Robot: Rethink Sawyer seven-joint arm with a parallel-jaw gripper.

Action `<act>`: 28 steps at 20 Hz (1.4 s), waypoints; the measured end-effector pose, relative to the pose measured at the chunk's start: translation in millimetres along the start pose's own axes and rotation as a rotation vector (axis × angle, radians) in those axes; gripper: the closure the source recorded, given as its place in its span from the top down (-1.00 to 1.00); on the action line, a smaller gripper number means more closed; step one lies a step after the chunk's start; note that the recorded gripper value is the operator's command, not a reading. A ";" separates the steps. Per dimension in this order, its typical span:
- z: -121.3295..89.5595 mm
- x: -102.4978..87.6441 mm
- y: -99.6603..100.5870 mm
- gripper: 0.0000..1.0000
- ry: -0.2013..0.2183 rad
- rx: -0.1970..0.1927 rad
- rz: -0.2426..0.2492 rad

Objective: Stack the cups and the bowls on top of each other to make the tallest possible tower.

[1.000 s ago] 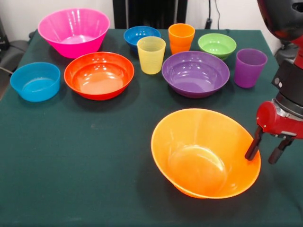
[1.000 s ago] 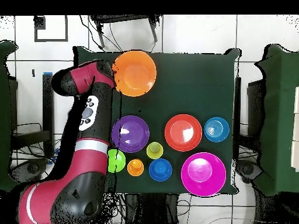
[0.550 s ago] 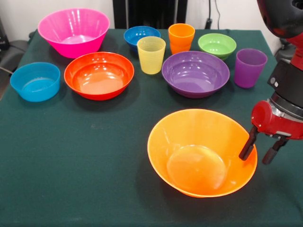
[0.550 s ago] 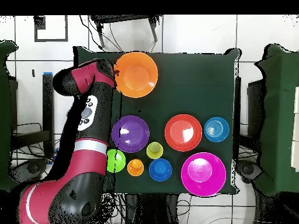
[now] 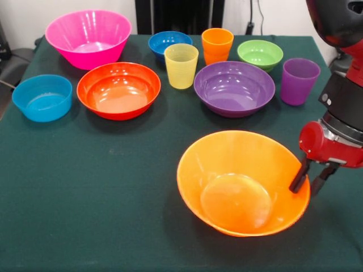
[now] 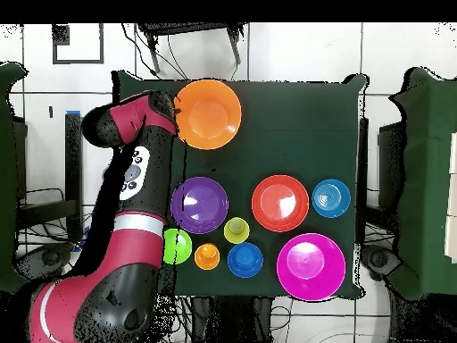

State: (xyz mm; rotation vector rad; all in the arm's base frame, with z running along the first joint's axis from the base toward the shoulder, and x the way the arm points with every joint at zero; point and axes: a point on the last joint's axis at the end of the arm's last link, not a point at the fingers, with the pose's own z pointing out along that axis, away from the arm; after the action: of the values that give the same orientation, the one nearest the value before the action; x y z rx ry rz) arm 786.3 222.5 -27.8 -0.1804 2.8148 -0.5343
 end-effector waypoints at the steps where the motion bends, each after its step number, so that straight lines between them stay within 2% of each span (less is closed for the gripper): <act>1: -0.5 -0.5 -1.0 -1.00 -0.001 0.003 -0.001; 12: -2.3 -3.1 -4.8 -1.00 -0.004 0.007 0.009; 19: -2.6 -7.8 -6.4 -1.00 0.005 -0.027 0.053; 23: -8.7 -16.4 -6.5 -1.00 0.024 -0.106 0.137; 25: -16.8 -25.8 -12.3 -1.00 0.053 -0.176 0.217; 28: -26.2 -34.6 -23.5 -1.00 0.081 -0.222 0.277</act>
State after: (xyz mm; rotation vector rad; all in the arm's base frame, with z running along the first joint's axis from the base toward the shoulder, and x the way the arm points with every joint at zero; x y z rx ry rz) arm 813.5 215.6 12.8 0.1910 2.9057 -0.1709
